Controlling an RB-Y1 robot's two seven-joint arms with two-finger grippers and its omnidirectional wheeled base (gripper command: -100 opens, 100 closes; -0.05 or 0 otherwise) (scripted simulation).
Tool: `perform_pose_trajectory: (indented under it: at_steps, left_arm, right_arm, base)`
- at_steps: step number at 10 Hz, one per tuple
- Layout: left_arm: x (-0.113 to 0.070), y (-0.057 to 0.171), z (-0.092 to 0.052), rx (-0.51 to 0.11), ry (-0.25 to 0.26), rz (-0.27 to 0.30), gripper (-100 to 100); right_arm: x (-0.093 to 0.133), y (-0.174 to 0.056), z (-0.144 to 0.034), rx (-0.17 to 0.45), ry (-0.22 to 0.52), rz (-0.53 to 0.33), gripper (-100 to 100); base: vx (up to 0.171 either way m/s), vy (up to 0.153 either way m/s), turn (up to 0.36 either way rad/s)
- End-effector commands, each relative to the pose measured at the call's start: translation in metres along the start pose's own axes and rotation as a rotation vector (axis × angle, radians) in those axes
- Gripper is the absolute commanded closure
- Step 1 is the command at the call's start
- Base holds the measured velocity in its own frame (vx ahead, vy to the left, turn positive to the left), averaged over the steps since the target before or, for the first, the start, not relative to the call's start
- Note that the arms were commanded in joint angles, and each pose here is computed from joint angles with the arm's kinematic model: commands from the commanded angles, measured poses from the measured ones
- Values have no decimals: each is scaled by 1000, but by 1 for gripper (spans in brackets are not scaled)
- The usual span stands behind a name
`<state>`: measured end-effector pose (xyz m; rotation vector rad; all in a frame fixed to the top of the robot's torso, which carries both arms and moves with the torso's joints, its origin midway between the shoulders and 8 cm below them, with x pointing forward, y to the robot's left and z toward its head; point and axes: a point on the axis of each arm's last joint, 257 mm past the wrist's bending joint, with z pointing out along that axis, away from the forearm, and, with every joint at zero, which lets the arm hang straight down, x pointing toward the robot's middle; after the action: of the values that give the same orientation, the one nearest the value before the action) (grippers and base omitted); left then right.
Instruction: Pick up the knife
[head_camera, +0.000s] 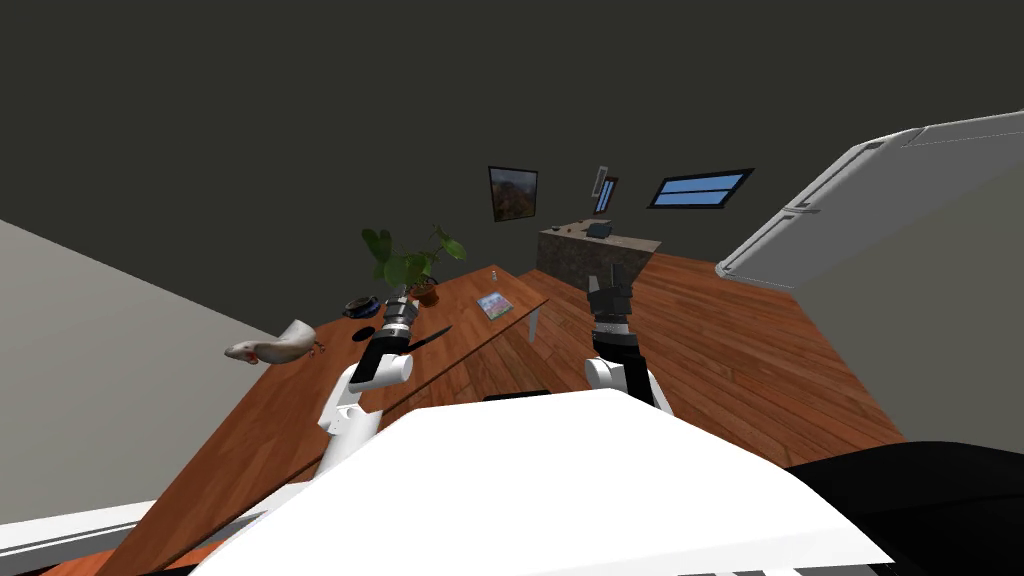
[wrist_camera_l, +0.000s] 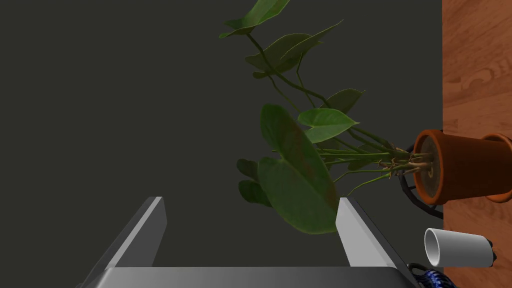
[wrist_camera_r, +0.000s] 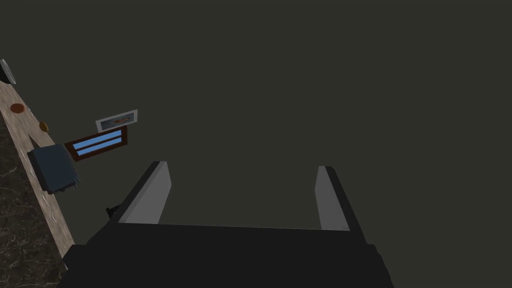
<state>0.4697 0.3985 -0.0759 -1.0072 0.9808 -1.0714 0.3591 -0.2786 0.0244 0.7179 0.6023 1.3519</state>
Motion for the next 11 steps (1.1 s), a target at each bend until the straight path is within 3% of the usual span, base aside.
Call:
perform_pose_trajectory:
  at_steps: [1,4,6,8,11]
  left_arm:
    - [-8,19,2,-55,-14,-13,-100]
    - [-33,55,14,-166,-58,-60,-100]
    - [-48,80,17,-236,-88,-88,-100]
    - [-49,90,14,-272,-95,-89,-100]
    - [-74,121,19,-376,-150,-149,-100]
  right_arm:
    - [0,0,0,0,0,0,0]
    - [0,0,0,0,0,0,0]
    - [0,0,0,0,0,0,0]
    - [0,0,0,0,0,0,0]
    - [0,0,0,0,0,0,0]
  base:
    - [-26,-17,-86]
    - [-20,-17,-139]
    - [-23,-16,-115]
    - [-14,-5,-42]
    - [-17,-6,-149]
